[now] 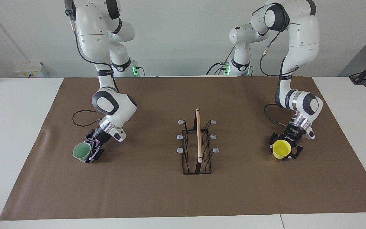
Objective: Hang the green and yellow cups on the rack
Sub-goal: 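Grasp the yellow cup with the left gripper while the right gripper grasps the green cup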
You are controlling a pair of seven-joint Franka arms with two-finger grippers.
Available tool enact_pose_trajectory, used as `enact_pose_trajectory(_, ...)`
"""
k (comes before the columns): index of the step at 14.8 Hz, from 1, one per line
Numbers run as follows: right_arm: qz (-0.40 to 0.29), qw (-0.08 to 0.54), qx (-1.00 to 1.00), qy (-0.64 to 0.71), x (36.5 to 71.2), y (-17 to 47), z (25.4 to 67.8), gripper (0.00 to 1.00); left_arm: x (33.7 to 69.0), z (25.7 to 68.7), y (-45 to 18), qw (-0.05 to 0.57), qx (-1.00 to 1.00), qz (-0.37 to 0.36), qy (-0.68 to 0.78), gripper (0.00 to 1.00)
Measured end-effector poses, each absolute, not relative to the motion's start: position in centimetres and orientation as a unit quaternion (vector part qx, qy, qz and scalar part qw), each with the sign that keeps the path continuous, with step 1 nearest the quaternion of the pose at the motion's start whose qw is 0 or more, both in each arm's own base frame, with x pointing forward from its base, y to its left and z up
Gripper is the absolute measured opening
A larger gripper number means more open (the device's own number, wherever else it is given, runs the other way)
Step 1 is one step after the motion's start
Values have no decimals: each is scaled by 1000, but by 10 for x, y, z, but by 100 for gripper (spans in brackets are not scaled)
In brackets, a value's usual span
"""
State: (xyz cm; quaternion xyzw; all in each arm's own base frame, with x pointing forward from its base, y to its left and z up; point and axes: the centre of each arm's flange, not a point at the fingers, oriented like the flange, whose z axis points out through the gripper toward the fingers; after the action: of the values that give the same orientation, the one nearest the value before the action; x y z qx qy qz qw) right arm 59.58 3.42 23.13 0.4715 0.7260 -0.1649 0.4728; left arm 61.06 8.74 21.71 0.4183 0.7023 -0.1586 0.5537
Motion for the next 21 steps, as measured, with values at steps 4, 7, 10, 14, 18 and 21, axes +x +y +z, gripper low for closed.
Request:
enact_pose_trajectory(4, -166, 477, 460, 730, 597, 19, 229, 85, 646, 278, 101, 495, 485, -148, 706, 62)
enact_pose_trajectory(7, -165, 477, 459, 731, 597, 20, 229, 69, 665, 333, 107, 456, 534, -124, 701, 62)
enact_pose_trajectory(10, -161, 478, 468, 726, 598, 20, 231, 69, 671, 359, 116, 438, 569, -94, 689, 62)
enact_pose_trajectory(14, -154, 466, 497, 716, 602, 24, 237, 67, 673, 366, 122, 429, 583, -82, 685, 62)
enact_pose_trajectory(18, -154, 432, 529, 714, 615, 29, 265, 66, 674, 367, 121, 429, 584, -82, 684, 62)
enact_pose_trajectory(21, -140, 396, 561, 714, 629, 38, 292, 66, 675, 369, 121, 430, 585, -81, 683, 62)
